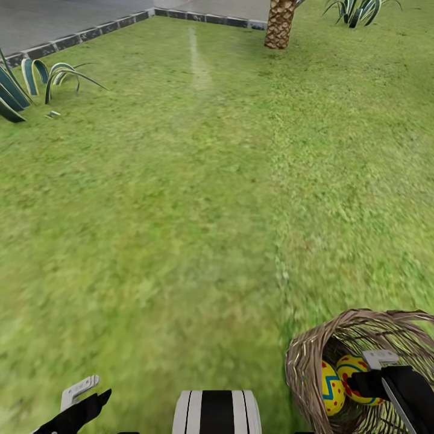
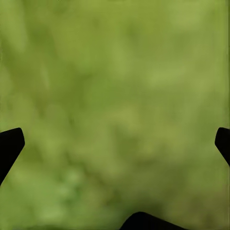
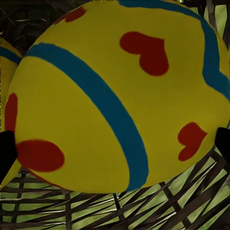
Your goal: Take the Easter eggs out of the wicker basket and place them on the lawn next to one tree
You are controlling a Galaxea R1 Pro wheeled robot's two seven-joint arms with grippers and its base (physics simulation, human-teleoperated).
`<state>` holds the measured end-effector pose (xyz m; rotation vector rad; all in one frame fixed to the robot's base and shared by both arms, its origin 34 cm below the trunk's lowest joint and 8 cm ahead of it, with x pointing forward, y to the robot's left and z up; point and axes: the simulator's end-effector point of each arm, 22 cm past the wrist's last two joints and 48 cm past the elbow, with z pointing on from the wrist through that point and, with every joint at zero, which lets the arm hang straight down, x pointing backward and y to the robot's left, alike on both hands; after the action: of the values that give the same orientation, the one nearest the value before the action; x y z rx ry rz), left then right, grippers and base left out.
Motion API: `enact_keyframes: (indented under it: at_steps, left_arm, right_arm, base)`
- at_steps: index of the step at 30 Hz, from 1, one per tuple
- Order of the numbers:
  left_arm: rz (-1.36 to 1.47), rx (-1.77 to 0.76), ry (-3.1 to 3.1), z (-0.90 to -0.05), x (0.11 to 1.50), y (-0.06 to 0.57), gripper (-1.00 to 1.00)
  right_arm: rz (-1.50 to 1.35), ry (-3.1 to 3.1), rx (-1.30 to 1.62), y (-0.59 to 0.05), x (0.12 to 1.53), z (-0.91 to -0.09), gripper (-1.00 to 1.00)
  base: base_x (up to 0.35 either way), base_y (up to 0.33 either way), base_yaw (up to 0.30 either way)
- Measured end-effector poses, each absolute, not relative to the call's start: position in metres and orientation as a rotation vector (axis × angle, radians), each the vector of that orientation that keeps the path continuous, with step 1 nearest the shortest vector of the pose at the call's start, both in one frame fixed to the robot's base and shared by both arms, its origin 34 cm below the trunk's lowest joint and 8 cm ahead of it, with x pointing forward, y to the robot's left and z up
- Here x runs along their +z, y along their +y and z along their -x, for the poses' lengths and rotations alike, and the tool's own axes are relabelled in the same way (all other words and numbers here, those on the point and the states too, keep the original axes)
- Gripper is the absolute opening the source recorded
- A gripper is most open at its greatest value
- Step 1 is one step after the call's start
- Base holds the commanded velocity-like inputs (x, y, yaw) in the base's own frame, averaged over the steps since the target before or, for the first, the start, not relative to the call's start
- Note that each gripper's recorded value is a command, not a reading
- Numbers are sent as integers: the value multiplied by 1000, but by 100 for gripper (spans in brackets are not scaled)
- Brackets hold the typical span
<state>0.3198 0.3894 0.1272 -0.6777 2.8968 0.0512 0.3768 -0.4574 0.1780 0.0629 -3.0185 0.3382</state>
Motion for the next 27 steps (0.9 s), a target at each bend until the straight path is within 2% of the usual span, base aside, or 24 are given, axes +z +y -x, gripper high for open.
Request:
enact_keyframes:
  at_steps: [22,23,27]
  left_arm:
    - [670,51,2888,-325,128,390,100]
    - [670,51,2888,-325,128,390,100]
    - [670,51,2888,-325,128,390,100]
  right_arm:
    - [-69,-3016,341,-457,177,-376,100]
    - [-69,-3017,341,-457,177,-377,-100]
    - [-62,-3018,338,-458,177,-377,-100]
  base:
    - [0,0,0]
    - [0,0,0]
    - [0,0,0]
